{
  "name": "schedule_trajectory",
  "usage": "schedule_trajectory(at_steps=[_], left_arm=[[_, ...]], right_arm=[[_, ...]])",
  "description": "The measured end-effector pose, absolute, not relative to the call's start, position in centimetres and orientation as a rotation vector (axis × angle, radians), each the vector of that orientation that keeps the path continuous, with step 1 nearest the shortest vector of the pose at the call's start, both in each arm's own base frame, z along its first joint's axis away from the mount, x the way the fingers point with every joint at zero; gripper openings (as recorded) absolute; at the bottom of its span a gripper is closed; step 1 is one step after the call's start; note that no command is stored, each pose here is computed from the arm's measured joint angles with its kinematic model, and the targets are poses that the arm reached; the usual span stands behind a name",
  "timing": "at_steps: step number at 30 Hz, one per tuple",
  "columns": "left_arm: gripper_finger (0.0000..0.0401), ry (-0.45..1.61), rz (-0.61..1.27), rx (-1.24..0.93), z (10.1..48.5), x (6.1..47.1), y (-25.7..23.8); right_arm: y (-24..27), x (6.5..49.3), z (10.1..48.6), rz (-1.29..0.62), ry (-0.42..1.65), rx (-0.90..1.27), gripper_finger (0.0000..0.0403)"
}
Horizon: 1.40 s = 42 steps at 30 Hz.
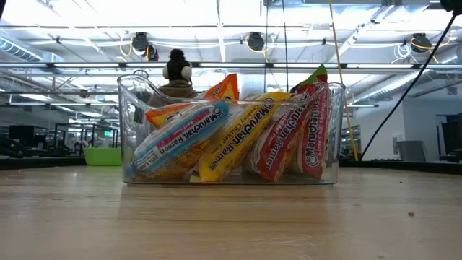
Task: Pick & Place Food Item
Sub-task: Put the white seasoning bottle into the middle transparent bin
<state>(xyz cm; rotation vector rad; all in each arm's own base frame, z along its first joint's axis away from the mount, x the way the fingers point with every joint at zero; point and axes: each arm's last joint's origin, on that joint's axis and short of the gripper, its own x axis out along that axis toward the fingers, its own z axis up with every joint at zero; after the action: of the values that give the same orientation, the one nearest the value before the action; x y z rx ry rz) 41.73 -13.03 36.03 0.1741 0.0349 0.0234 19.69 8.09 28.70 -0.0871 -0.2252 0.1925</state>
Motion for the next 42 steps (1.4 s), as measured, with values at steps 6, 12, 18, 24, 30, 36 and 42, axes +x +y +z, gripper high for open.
schedule_trajectory(at_steps=[6, 12, 18, 24, 30, 36, 42], left_arm=[[0.0212, -0.012, 0.011, 0.208, 36.5, 41.9, -12.6], [0.0212, -0.013, -0.01, 0.212, 36.5, 42.2, -11.6], [0.0212, -0.013, -0.014, 0.213, 36.5, 42.4, -11.1], [0.0211, -0.011, -0.002, 0.218, 36.5, 42.5, -10.6], [0.0235, -0.007, 0.005, 0.208, 36.4, 42.6, -10.3], [0.0336, 0.002, 0.014, 0.209, 36.3, 42.7, -10.0], [0.037, 0.055, 0.043, 0.273, 37.4, 41.3, -9.5]], right_arm=[[7.9, 20.5, 28.6, 0.203, -0.265, -0.074, 0.0352], [7.7, 20.9, 28.5, 0.222, -0.278, -0.078, 0.0346], [7.3, 21.0, 28.5, 0.206, -0.277, -0.081, 0.0314], [7.0, 21.2, 28.4, 0.187, -0.269, -0.087, 0.0228], [7.0, 21.2, 28.3, 0.205, -0.268, -0.121, 0.0187], [7.1, 21.3, 28.1, 0.207, -0.251, -0.144, 0.0187], [6.8, 21.3, 27.6, 0.178, -0.178, -0.141, 0.0187]])
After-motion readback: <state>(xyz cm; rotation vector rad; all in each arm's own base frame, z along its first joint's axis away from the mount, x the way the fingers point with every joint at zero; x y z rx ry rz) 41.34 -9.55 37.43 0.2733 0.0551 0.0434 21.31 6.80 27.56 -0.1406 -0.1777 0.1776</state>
